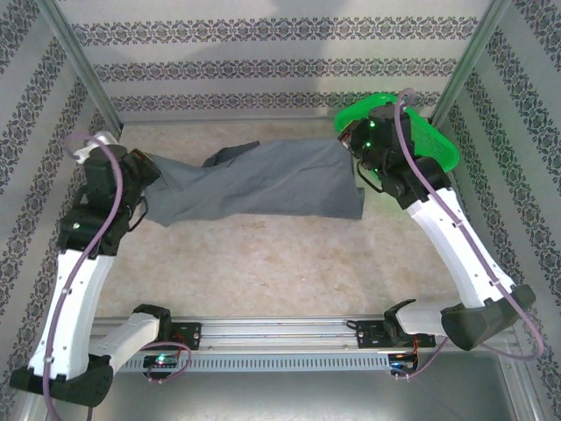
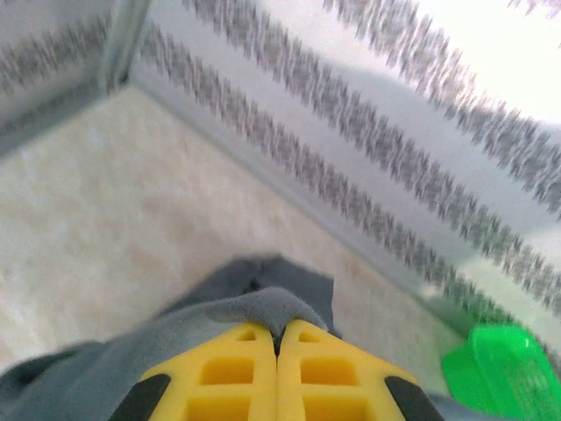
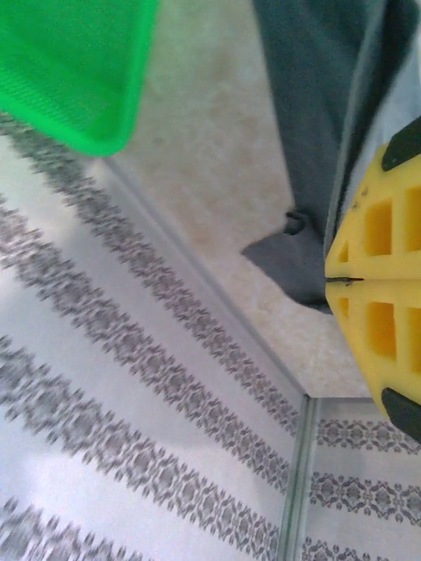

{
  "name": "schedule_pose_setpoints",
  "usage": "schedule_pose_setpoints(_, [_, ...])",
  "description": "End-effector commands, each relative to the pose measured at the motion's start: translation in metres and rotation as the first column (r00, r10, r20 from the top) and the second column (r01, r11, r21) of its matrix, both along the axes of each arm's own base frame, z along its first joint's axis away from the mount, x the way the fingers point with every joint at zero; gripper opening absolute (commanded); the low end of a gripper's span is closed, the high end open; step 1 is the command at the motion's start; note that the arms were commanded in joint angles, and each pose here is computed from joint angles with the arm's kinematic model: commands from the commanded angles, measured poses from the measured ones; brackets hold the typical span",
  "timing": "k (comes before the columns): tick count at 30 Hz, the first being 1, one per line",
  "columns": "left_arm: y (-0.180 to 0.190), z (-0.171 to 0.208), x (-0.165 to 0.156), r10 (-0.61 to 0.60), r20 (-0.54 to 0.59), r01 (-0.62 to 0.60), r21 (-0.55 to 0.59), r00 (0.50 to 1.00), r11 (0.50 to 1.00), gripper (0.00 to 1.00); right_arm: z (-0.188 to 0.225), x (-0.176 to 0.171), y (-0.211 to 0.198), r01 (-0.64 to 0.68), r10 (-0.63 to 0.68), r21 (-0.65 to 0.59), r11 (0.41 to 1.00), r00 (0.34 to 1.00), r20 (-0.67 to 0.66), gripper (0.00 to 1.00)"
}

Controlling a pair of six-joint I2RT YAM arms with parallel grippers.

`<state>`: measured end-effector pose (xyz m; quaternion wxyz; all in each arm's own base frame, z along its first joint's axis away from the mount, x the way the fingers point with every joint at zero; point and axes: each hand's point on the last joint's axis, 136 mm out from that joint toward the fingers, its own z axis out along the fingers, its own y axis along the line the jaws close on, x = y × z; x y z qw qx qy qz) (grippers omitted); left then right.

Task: Fold and stack the t-shirts

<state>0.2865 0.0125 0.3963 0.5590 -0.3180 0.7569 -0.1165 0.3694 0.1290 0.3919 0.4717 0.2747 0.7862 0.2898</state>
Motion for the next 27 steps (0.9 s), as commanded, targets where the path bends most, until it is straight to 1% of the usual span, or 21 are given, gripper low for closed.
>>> schedule_pose_setpoints(1, [0.039, 0.068, -0.037, 0.145, 0.189, -0.174, 0.145, 0.971, 0.974, 0.0, 0.071, -0.022, -0.031, 0.056, -0.031, -0.113, 0.992, 0.976, 0.214, 0.0])
schedule_pose_setpoints(4, [0.049, 0.114, -0.058, 0.175, 0.316, -0.237, 0.171, 0.932, 0.956, 0.0, 0.107, -0.041, -0.043, 0.079, -0.042, -0.109, 0.991, 0.95, 0.311, 0.0])
schedule_pose_setpoints(6, [0.048, 0.138, -0.062, 0.16, 0.367, -0.238, 0.181, 0.917, 0.954, 0.0, 0.128, -0.049, -0.047, 0.084, -0.042, -0.102, 0.991, 0.933, 0.358, 0.0])
schedule_pose_setpoints(8, [0.042, 0.154, -0.054, 0.125, 0.383, -0.211, 0.189, 0.915, 0.959, 0.0, 0.144, -0.05, -0.046, 0.073, -0.034, -0.086, 0.994, 0.92, 0.392, 0.0])
schedule_pose_setpoints(10, [0.035, 0.158, -0.033, 0.094, 0.36, -0.175, 0.199, 0.928, 0.964, 0.0, 0.152, -0.039, -0.039, 0.039, -0.011, -0.064, 0.997, 0.917, 0.399, 0.0])
schedule_pose_setpoints(12, [0.031, 0.152, -0.01, 0.087, 0.309, -0.156, 0.204, 0.947, 0.966, 0.0, 0.151, -0.019, -0.029, -0.006, 0.019, -0.036, 0.999, 0.921, 0.389, 0.0])
schedule_pose_setpoints(14, [0.031, 0.135, 0.023, 0.092, 0.224, -0.137, 0.193, 0.97, 0.972, 0.0, 0.143, 0.008, -0.018, -0.057, 0.051, 0.006, 0.998, 0.931, 0.362, 0.0])
schedule_pose_setpoints(18, [0.044, 0.099, 0.09, 0.064, 0.143, -0.073, 0.062, 0.988, 0.995, 0.0, 0.118, 0.07, 0.009, -0.145, 0.12, 0.057, 0.988, 0.941, 0.317, 0.0])
schedule_pose_setpoints(22, [0.064, 0.077, 0.151, -0.005, 0.132, 0.01, -0.042, 0.991, 0.999, 0.0, 0.1, 0.129, 0.031, -0.229, 0.191, 0.102, 0.968, 0.937, 0.292, 0.0])
schedule_pose_setpoints(23, [0.066, 0.077, 0.161, -0.022, 0.133, 0.029, -0.049, 0.991, 0.998, 0.0, 0.099, 0.139, 0.034, -0.241, 0.201, 0.106, 0.965, 0.934, 0.294, 0.0])
schedule_pose_setpoints(25, [0.073, 0.079, 0.18, -0.044, 0.143, 0.05, -0.042, 0.989, 0.998, 0.0, 0.102, 0.159, 0.039, -0.259, 0.218, 0.101, 0.961, 0.927, 0.307, 0.0])
schedule_pose_setpoints(27, [0.082, 0.096, 0.188, -0.048, 0.187, 0.057, -0.041, 0.981, 0.998, 0.0, 0.109, 0.173, 0.042, -0.275, 0.229, 0.1, 0.956, 0.916, 0.328, 0.0])
